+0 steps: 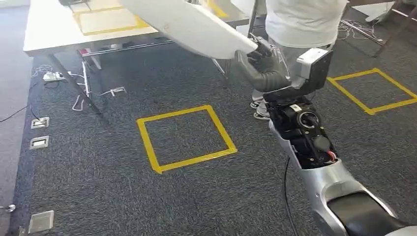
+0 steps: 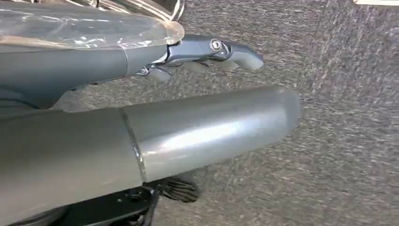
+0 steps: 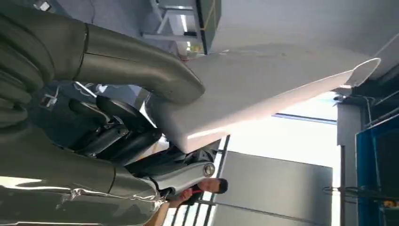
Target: Take the parts from the cabinet and place them on the table.
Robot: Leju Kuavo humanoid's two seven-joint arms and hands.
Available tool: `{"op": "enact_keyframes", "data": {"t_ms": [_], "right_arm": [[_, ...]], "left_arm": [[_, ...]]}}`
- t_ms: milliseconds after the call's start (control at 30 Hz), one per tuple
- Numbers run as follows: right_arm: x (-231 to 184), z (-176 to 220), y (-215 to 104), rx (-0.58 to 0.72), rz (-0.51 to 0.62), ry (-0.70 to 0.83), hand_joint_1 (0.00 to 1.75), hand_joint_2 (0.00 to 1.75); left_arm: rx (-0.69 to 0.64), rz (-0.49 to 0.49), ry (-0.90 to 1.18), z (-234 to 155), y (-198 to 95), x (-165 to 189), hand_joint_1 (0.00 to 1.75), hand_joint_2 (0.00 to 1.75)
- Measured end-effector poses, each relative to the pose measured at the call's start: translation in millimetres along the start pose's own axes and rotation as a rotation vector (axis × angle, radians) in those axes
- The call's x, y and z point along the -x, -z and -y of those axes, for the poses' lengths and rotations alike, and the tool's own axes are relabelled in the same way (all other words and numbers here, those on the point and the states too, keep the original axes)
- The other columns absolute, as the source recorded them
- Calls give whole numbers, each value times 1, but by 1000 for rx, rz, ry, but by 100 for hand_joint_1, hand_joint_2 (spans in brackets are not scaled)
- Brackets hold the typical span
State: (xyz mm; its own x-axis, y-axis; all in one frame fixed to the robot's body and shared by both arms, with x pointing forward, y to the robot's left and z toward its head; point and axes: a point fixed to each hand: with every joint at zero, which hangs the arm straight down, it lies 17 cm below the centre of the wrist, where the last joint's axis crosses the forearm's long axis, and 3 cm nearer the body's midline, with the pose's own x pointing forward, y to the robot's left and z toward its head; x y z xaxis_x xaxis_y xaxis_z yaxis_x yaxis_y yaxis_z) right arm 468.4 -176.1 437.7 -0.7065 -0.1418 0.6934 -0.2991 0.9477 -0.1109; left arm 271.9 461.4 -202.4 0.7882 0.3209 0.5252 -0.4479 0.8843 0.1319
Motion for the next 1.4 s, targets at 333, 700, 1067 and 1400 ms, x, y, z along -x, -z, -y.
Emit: {"op": "enact_keyframes", "data": {"t_ms": [333, 700, 1067, 1400], "right_arm": [[2, -3, -1, -6, -5, 2, 175, 175], [-1, 0, 5, -3, 18, 5, 175, 175], [3, -1, 6, -2, 14, 9, 175, 175], [5, -2, 8, -3, 11, 13, 175, 175]], "left_arm": [[-6, 2, 0, -4, 0, 0, 0, 0], [-20, -1, -15, -8, 1, 2, 0, 0], [-20, -6, -27, -4, 0, 5, 0, 0], [-26, -10, -25, -9, 0, 8, 0, 0]]}}
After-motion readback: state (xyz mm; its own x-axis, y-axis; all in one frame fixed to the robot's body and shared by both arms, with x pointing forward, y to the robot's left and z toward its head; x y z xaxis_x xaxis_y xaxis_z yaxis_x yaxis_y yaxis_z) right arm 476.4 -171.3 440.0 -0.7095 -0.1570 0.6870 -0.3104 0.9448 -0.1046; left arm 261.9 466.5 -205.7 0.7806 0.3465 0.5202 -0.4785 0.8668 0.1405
